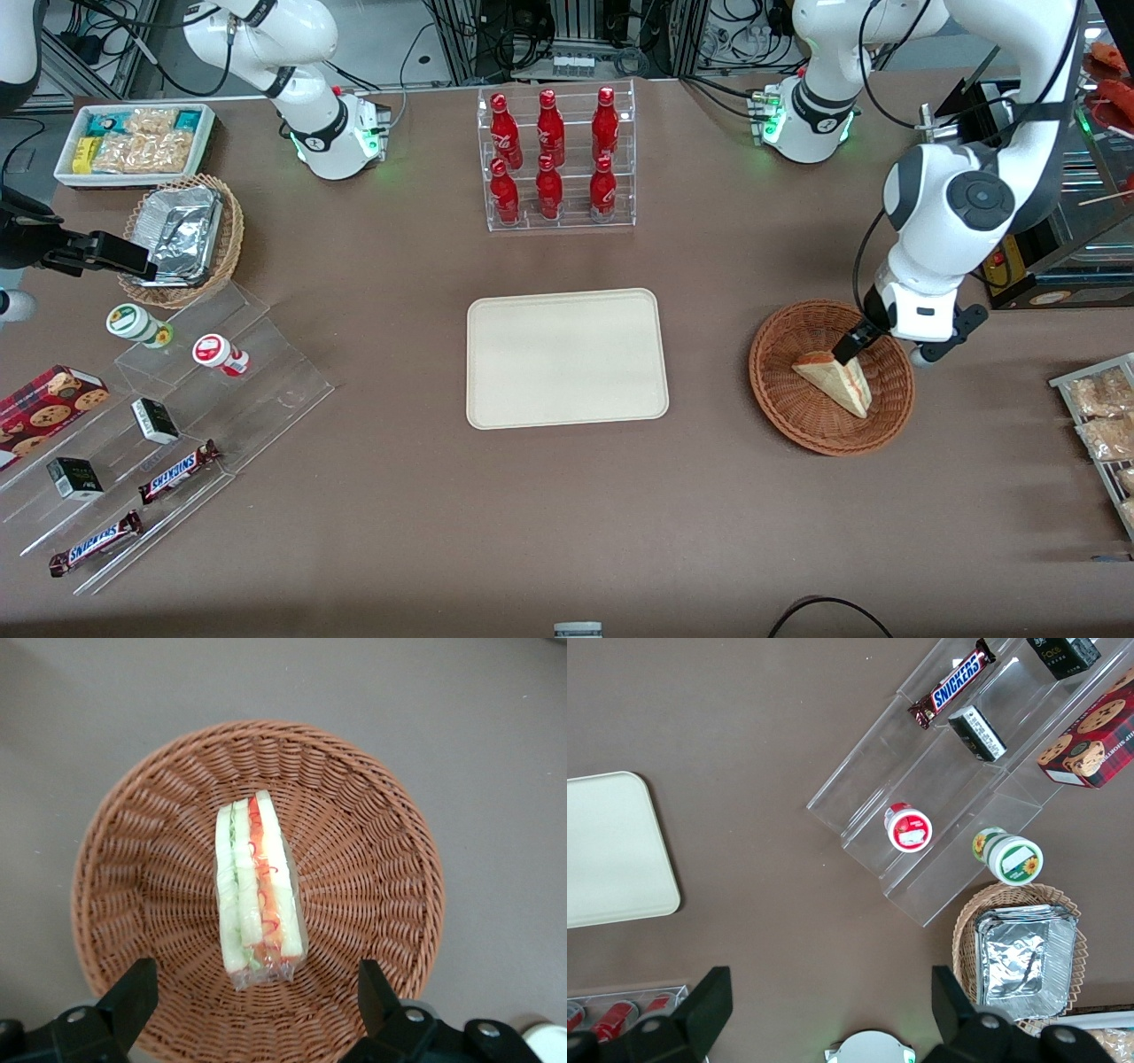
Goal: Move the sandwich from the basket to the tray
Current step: 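Lower the open left gripper around the wrapped sandwich wedge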
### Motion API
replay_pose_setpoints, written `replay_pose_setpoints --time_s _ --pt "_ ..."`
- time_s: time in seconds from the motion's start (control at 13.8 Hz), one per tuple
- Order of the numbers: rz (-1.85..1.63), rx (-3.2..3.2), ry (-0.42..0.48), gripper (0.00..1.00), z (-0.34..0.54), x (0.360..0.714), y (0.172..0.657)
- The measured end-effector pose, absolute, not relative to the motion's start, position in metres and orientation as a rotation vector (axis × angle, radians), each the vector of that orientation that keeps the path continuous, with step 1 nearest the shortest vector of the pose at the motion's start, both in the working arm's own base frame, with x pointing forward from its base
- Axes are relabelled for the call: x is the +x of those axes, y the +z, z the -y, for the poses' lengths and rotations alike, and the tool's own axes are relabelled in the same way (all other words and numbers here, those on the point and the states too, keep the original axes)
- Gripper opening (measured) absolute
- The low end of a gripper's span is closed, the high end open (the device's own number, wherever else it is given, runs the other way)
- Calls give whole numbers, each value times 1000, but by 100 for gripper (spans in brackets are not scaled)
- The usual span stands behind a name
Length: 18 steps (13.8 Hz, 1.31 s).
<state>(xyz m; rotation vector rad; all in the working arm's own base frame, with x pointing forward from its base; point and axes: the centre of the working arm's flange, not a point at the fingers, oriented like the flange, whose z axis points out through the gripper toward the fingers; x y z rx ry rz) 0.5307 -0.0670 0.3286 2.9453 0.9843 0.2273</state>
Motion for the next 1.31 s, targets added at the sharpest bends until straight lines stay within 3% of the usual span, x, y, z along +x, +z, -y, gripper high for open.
replay_pose_setpoints --time_s 0.65,0.87,1.16,1.31 --pt "-1019 2923 199 100 65 528 276" --pt "-1026 2919 196 95 64 529 269" --pt "-1043 2910 193 51 64 530 262" --pt "-1043 2905 206 33 64 533 266"
